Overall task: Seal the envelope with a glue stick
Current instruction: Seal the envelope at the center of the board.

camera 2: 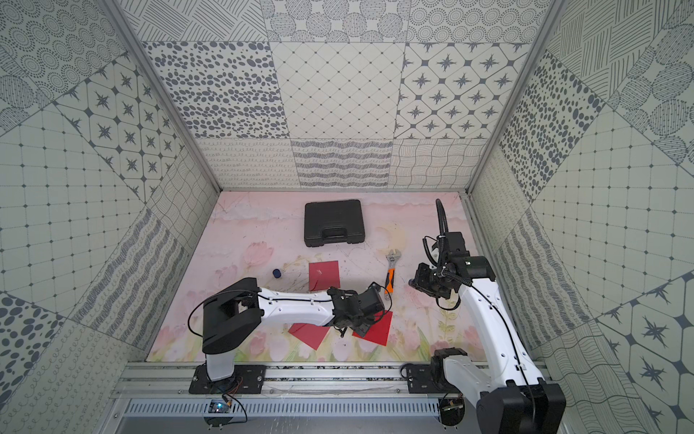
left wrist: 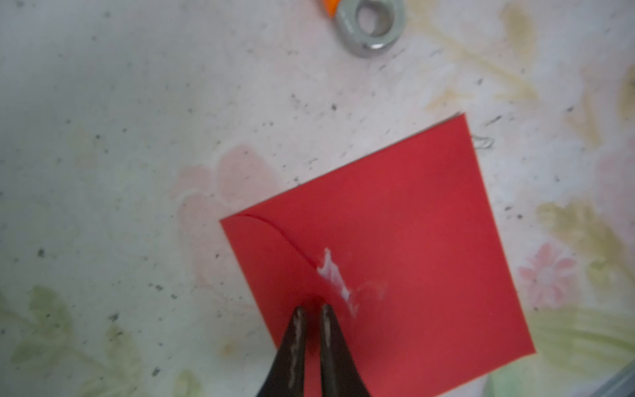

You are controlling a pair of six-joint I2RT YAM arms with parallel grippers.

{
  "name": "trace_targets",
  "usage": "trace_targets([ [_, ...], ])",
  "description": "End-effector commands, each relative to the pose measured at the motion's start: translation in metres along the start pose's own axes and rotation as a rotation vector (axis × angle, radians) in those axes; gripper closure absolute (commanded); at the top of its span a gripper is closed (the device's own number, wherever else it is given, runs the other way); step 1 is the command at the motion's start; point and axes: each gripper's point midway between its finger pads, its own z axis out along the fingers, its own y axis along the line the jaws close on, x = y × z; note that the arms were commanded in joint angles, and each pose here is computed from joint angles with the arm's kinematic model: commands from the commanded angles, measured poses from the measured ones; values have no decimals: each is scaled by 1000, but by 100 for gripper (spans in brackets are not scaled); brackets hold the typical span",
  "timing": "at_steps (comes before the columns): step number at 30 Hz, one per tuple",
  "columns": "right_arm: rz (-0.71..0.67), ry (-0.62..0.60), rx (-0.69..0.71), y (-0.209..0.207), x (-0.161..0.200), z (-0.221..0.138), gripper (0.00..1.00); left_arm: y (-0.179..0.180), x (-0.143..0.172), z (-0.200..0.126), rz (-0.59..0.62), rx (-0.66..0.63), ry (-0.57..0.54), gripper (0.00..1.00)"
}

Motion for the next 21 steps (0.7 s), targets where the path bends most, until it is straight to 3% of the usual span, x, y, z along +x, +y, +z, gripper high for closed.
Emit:
trace_targets([
  [1,-28,-22,-31,7,-5,-8,100,25,48,-17,-33,46,215,86],
  [11,-34,-19,-39,10,-6,-10,100,11,27,-36,11,71,177,85],
  [21,-38,-12,-44,11,-5,-9,100,3,18,-21,70,30,183,84],
])
